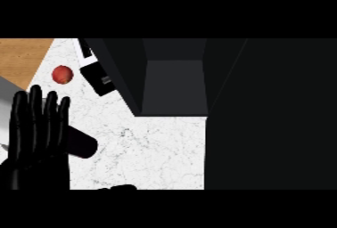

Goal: Pick up the wine, place it into the cabinet and close the cabinet

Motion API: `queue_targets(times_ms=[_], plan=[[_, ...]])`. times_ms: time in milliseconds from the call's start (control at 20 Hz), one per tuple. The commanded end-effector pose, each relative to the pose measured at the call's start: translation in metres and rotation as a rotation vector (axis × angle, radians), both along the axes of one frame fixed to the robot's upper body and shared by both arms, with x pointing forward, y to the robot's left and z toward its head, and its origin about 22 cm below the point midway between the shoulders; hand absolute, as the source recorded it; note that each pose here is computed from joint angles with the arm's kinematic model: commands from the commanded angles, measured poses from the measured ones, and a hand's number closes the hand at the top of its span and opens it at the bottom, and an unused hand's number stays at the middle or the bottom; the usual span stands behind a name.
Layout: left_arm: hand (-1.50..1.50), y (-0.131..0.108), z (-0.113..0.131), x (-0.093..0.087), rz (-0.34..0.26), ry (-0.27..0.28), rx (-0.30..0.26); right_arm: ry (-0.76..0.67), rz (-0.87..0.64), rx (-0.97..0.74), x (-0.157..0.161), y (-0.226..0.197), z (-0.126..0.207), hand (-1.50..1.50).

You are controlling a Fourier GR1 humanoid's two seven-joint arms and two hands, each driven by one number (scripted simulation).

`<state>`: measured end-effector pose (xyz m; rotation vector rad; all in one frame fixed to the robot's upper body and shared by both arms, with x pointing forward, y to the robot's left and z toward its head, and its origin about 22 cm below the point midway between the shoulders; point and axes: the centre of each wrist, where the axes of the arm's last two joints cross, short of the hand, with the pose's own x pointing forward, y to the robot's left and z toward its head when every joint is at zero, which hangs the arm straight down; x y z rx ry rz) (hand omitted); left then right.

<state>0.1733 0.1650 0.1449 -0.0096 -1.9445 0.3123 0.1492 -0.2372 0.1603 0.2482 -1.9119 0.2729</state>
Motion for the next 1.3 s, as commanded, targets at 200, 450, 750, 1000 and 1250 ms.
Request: queue_targets(times_ms=[200,450,750,1000,1250], plan=[[-1.5,-0.012,0.025,-0.015,0.033,-0.014,-0.029,-0.009,0.006,0.016,-0.019,0.012,0.029,-1.5],[-1.5,0.001,0.037,-0.014,0.087,0.01,-0.021,-0.011,-0.002,0.006,-0.017,0.006,0.035,-1.5],[-1.5,0.018,0.034,-0.031,0.144,0.023,-0.018,-0.016,-0.012,0.015,-0.012,0.01,0.032,-1.5],[-1.5,0.031,0.038,-0.03,0.196,0.039,-0.013,-0.023,-0.02,0.018,-0.012,0.009,0.029,-1.5],[-1.5,0.059,0.03,-0.043,0.205,0.047,0.015,-0.031,-0.033,0.017,-0.022,0.008,0.045,-1.5]])
